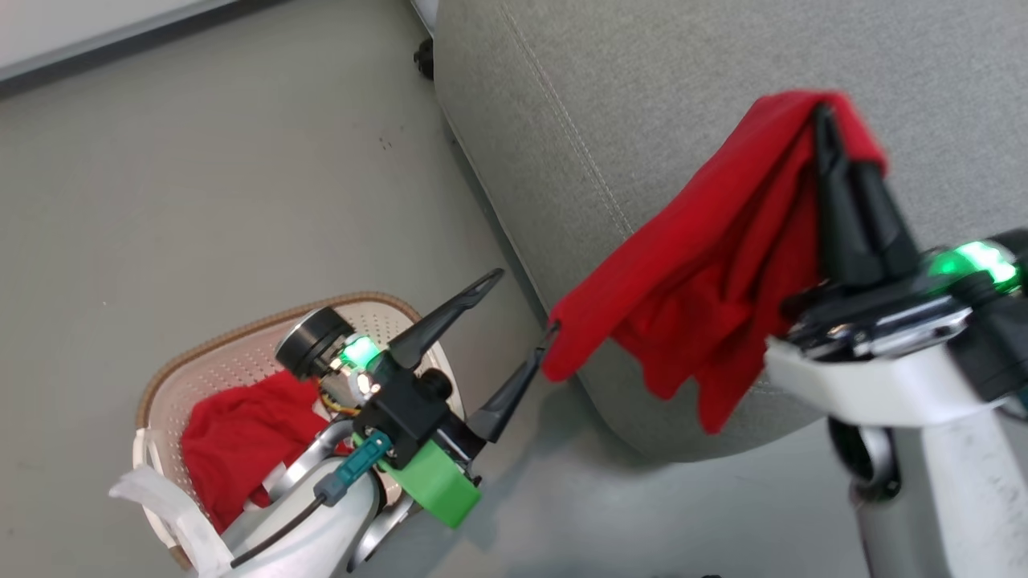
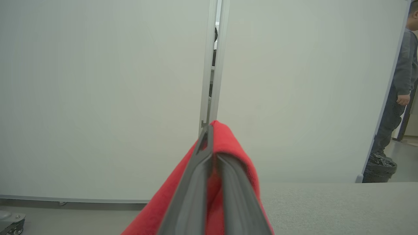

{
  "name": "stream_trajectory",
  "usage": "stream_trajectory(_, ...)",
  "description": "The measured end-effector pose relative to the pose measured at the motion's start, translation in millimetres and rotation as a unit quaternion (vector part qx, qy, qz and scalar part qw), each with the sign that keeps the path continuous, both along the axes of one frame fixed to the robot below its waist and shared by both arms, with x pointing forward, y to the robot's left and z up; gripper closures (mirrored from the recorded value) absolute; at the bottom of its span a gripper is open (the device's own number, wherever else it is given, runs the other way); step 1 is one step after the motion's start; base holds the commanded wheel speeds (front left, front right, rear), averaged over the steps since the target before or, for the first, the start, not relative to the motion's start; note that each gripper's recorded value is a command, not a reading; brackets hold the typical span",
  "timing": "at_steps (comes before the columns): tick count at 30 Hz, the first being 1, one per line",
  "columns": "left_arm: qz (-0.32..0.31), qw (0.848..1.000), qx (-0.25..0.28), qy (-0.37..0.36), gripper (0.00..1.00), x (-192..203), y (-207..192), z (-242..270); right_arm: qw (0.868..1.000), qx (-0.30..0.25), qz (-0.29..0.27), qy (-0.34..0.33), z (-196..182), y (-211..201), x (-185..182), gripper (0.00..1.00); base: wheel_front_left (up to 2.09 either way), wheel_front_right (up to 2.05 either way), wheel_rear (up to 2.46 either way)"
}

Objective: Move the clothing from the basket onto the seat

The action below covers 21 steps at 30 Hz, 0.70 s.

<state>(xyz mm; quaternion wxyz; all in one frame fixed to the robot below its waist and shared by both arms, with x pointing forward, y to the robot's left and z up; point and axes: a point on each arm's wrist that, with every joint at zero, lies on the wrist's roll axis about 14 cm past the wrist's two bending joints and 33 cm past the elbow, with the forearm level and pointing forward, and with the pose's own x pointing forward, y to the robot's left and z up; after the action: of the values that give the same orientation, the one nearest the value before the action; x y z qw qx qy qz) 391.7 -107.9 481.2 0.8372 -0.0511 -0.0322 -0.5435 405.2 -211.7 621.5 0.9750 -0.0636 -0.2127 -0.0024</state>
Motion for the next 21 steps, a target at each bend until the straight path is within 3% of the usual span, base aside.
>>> stream_trajectory(7,-0.04,0.999,-0.03,-0.008,0.0,4.4,-11.7,4.4,0.997,-0.049,-0.04,-0.048,32.8,-46.5,38.8,1.0,0.0,0.0,0.0)
stream_trajectory(15,-0.04,0.999,-0.035,-0.008,0.0,32.2,-4.8,-15.3,0.99,-0.061,-0.084,-0.098,65.2,-110.0,94.4,1.0,0.0,0.0,0.0)
stream_trajectory(21,-0.036,0.999,-0.031,0.027,0.0,44.0,1.1,-51.1,0.987,-0.099,-0.119,-0.051,36.5,-147.2,137.4,1.0,0.0,0.0,0.0)
